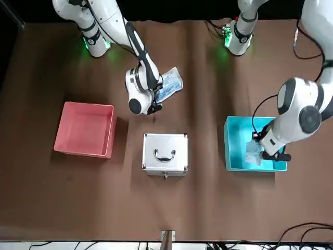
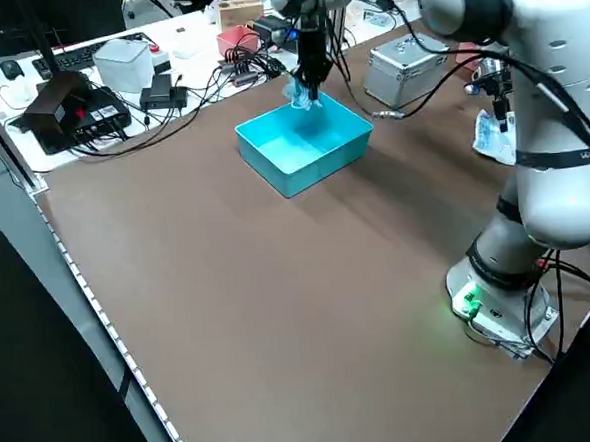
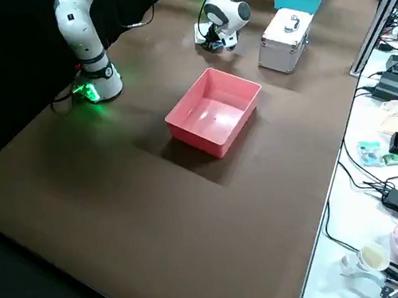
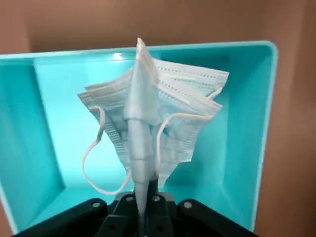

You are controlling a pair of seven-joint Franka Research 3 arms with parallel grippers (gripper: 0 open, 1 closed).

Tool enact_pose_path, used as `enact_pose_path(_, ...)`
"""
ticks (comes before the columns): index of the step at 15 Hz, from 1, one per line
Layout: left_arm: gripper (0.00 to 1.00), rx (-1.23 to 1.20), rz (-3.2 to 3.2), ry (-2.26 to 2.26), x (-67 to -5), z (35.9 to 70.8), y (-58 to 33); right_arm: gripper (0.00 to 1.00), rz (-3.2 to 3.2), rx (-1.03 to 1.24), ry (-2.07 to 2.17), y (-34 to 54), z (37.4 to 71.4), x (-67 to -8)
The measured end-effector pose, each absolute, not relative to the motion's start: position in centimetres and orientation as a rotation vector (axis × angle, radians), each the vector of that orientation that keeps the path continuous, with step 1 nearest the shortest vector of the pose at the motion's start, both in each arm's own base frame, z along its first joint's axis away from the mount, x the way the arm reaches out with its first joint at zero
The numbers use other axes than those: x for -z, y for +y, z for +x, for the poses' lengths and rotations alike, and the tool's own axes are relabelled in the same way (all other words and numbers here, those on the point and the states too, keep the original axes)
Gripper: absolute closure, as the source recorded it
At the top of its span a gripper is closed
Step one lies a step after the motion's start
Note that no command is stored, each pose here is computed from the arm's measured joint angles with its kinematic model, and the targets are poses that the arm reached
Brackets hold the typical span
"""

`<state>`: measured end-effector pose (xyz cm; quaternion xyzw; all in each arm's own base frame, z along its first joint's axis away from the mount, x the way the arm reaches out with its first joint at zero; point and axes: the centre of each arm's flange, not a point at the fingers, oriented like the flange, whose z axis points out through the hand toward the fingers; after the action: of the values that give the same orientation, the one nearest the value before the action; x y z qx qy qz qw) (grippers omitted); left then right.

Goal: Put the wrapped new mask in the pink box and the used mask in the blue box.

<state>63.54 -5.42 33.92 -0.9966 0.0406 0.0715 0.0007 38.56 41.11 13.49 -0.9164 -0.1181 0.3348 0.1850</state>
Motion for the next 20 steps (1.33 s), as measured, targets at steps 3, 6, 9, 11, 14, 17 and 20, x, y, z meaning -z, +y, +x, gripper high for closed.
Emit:
enact_pose_path(3,0.98,-0.288,-3.143,0.122,-31.1,63.9,-4.8,0.80,-2.565,-1.004,-0.326,40.9,38.2,-13.6)
enact_pose_path(6,0.98,-0.358,-3.143,0.110,-29.2,63.7,-4.1,0.91,-2.565,-1.017,-0.306,40.1,38.8,-13.7)
enact_pose_path(9,0.97,-0.409,-3.144,0.097,-27.5,63.5,-3.6,0.91,-2.557,-1.035,-0.274,38.6,41.0,-14.8)
enact_pose_path(11,0.94,-0.441,-3.145,0.083,-26.2,63.4,-3.0,0.91,-2.534,-1.085,-0.245,36.8,43.7,-17.0)
enact_pose_path(14,0.88,-0.478,-3.149,0.074,-24.7,63.2,-2.6,0.91,-2.509,-1.152,-0.181,34.3,47.5,-21.6)
enact_pose_path(17,0.59,-0.471,-3.152,0.067,-24.8,63.5,-2.4,0.91,-2.500,-1.179,-0.150,31.5,50.3,-26.2)
enact_pose_path(20,0.32,-0.380,-3.151,0.056,-27.9,64.5,-2.2,0.91,-2.546,-1.093,-0.064,26.7,54.0,-29.7)
